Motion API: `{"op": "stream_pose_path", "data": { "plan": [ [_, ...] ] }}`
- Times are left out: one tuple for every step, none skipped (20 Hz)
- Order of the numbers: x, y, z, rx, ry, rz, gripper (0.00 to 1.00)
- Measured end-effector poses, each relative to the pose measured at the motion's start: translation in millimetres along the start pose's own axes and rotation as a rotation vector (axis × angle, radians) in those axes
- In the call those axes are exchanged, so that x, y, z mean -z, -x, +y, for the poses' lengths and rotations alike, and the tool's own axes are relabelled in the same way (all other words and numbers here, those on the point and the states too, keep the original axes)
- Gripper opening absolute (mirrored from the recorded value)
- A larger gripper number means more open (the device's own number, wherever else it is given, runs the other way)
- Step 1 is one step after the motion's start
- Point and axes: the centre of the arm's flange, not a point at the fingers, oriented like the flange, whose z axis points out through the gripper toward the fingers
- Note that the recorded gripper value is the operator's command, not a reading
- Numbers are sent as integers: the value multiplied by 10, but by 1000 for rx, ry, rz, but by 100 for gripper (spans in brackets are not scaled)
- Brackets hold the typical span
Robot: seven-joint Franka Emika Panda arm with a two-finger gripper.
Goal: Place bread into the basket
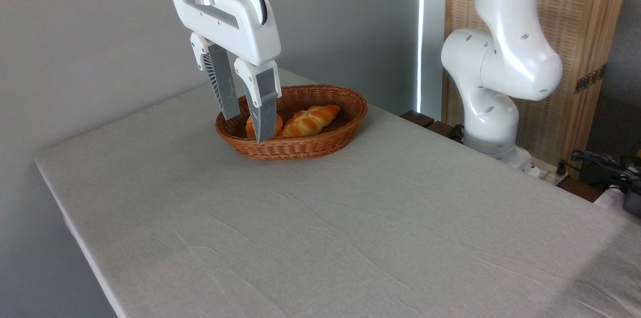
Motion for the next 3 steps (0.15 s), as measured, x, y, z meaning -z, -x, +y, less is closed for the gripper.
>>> {"op": "stream_pose_path", "data": {
  "plan": [
    [0, 1, -1, 1, 0, 0, 100],
    [0, 1, -2, 1, 0, 0, 100],
    [0, 2, -2, 1, 0, 0, 100]
  ]
}}
